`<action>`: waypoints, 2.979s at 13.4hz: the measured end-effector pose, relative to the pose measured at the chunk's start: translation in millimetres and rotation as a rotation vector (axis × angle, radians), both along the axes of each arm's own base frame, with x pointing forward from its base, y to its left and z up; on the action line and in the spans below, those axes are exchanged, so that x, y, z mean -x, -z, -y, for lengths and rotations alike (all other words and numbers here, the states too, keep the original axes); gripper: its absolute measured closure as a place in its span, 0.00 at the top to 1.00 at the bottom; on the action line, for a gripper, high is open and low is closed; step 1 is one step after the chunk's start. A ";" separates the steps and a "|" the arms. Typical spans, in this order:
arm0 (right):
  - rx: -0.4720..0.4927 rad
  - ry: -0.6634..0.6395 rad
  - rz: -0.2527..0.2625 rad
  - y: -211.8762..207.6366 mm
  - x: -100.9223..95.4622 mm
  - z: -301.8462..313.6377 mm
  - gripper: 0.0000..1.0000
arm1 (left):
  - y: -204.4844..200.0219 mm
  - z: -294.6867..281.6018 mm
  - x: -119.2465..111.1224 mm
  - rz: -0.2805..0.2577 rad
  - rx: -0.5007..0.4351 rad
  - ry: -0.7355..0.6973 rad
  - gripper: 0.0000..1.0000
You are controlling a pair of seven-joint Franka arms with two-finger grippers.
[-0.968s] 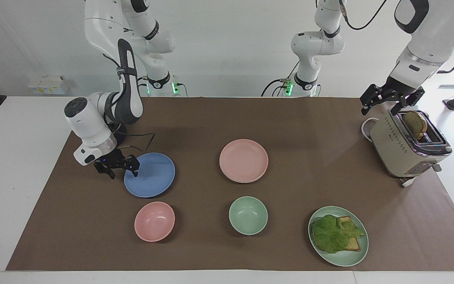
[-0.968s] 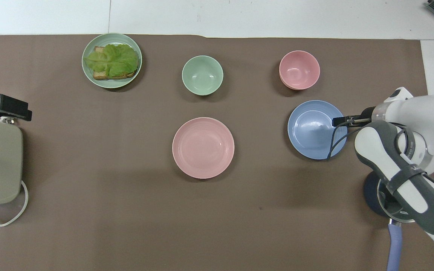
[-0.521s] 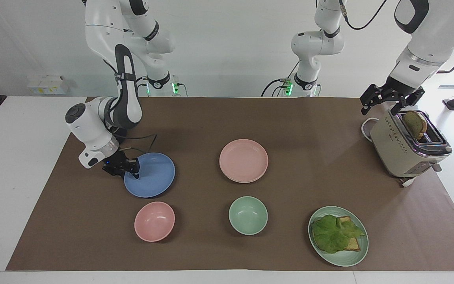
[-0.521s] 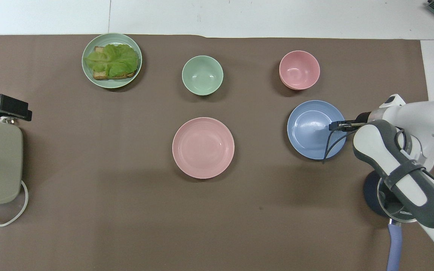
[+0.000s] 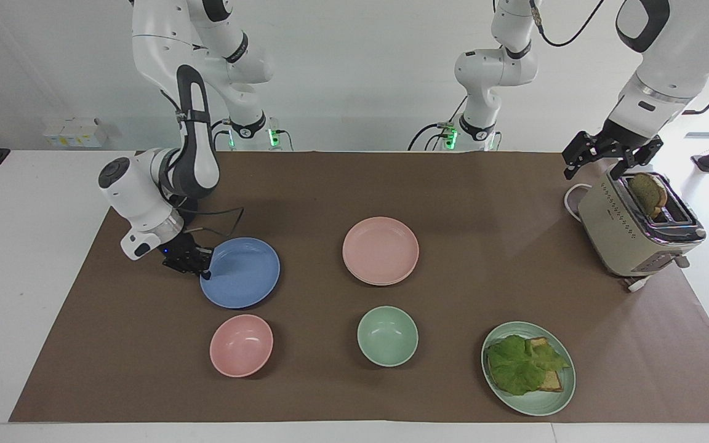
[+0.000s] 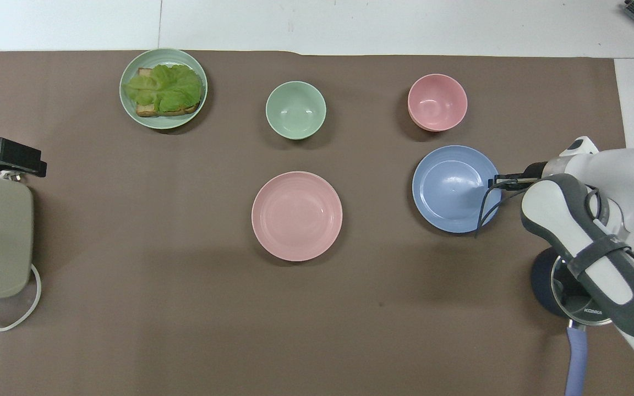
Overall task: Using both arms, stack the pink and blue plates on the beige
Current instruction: 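Reach the right gripper to the rim of the blue bowl, then grip the blue bowl rim and slide it onto the pink bowl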
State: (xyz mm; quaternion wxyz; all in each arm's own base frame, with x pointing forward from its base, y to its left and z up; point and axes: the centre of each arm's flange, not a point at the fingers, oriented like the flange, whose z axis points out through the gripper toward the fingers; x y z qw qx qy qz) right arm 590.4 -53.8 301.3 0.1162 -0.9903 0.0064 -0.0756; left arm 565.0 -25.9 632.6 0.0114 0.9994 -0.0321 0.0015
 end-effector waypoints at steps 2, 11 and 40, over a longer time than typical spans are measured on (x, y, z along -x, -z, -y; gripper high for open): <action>-0.009 -0.018 0.004 -13.4 0.2 -7.8 0.06 | 0.0 0.0 0.0 0.000 0.000 0.000 1.00; -0.092 -0.019 -0.020 -94.8 21.5 -181.3 0.06 | 0.0 0.0 0.0 0.000 0.000 0.000 1.00; -0.121 0.079 -0.020 -48.3 46.9 -337.7 1.00 | 0.1 0.0 0.1 -0.001 0.000 0.000 1.00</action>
